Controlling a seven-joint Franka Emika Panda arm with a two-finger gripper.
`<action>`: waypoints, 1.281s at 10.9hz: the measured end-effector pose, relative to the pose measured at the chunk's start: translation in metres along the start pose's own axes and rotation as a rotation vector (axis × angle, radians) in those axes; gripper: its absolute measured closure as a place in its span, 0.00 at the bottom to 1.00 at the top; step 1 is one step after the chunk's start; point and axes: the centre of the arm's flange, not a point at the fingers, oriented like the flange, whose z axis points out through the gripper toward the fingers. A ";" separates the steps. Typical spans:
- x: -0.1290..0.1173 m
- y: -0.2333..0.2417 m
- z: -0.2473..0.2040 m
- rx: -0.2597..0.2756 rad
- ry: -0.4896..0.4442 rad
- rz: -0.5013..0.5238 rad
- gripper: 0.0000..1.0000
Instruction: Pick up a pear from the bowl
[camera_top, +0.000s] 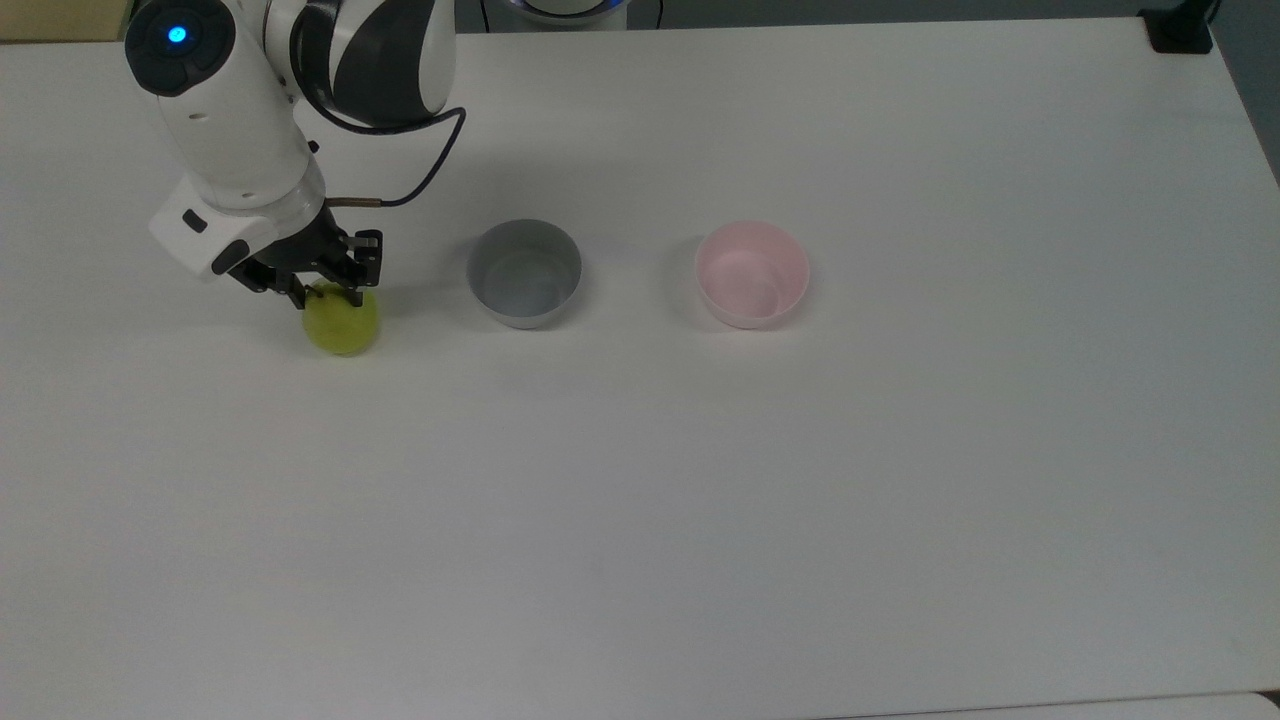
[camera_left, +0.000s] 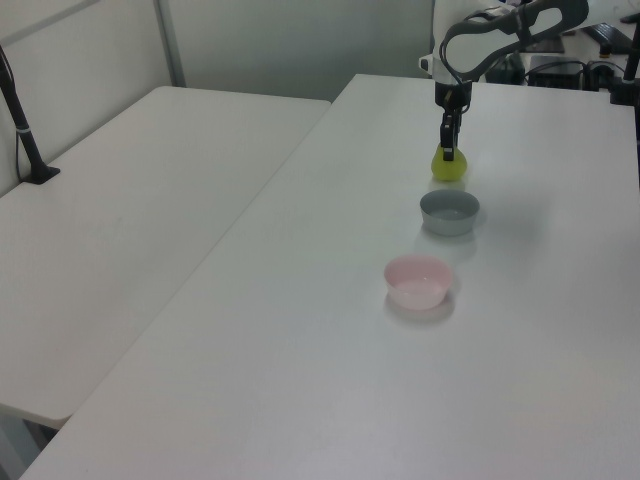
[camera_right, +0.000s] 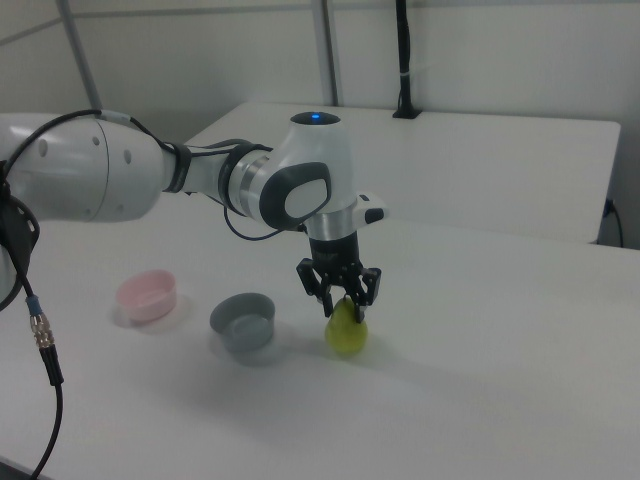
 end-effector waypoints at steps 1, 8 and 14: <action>0.000 0.000 -0.001 0.000 0.002 0.001 0.34; -0.006 -0.002 -0.036 0.008 0.017 0.043 0.00; -0.044 -0.033 -0.138 0.063 -0.017 0.059 0.00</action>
